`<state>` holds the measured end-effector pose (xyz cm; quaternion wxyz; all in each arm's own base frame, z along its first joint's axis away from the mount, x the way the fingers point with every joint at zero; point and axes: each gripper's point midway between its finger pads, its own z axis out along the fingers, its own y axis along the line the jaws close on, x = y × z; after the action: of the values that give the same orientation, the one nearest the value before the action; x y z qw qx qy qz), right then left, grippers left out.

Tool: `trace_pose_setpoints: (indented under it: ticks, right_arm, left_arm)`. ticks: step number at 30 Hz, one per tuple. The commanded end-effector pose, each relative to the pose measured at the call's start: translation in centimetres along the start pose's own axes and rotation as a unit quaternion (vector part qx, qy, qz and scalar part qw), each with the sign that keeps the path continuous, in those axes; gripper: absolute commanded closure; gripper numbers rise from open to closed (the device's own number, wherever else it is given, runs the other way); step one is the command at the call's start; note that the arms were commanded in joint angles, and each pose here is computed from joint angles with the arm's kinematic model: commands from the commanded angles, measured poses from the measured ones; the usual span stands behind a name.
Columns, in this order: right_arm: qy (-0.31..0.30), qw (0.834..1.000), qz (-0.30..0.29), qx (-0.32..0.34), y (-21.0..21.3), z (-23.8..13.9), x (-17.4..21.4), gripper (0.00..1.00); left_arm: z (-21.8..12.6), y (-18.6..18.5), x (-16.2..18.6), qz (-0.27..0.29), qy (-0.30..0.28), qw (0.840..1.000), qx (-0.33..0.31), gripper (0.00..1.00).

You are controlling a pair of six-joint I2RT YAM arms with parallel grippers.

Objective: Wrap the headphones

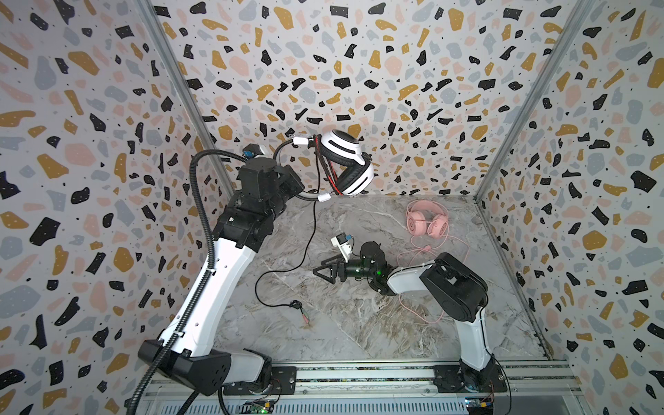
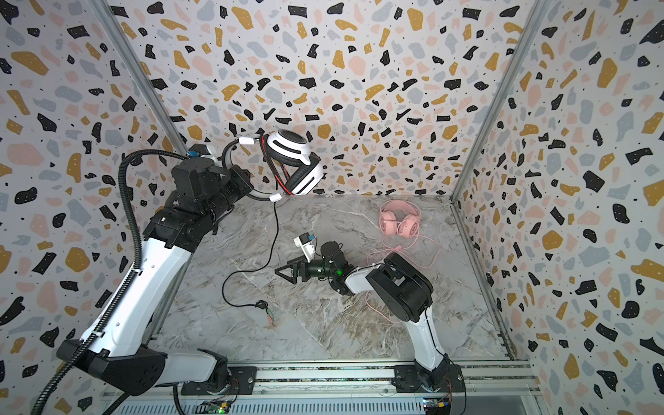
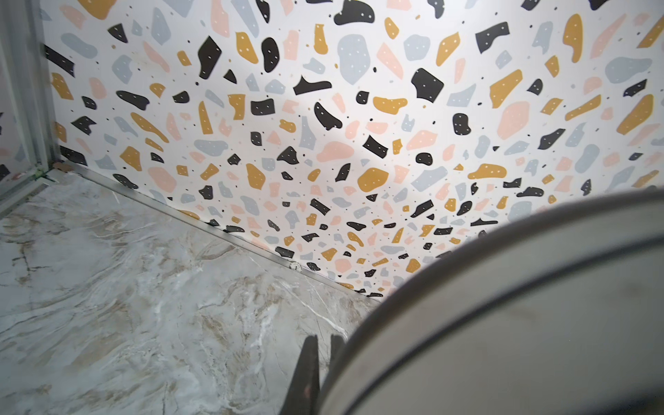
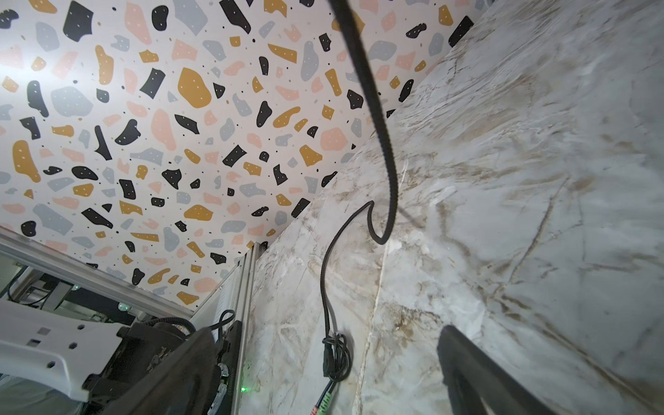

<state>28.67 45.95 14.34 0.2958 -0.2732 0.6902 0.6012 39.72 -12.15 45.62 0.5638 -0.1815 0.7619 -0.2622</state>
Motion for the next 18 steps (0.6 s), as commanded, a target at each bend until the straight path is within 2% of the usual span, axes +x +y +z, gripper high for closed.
trace_pose_setpoints:
  ticks: [1,6,11,13,18]
  right_arm:
    - [-0.034,0.999,-0.01,-0.009,1.0,-0.3,-1.2,0.02]
    - [-0.05,0.999,-0.009,-0.012,1.4,0.2,-1.3,0.02]
    - [-0.118,0.992,-0.012,-0.039,2.5,-0.7,-2.8,0.03]
    - [-0.126,0.991,-0.012,-0.046,2.6,-0.6,-2.9,0.03]
    - [-0.157,0.987,-0.035,-0.021,2.6,-1.6,-2.8,0.04]
  left_arm:
    - [-2.5,-4.9,-2.8,-0.044,-0.034,0.995,0.079,1.0]
    - [-3.3,-7.9,-1.8,-0.065,-0.014,0.99,0.121,1.0]
    - [-3.9,-10.5,0.1,-0.07,0.01,0.985,0.156,1.0]
    - [-4.0,-11.4,0.8,-0.086,0.019,0.983,0.162,1.0]
    - [-4.8,-13.6,2.4,-0.089,0.038,0.978,0.185,1.0]
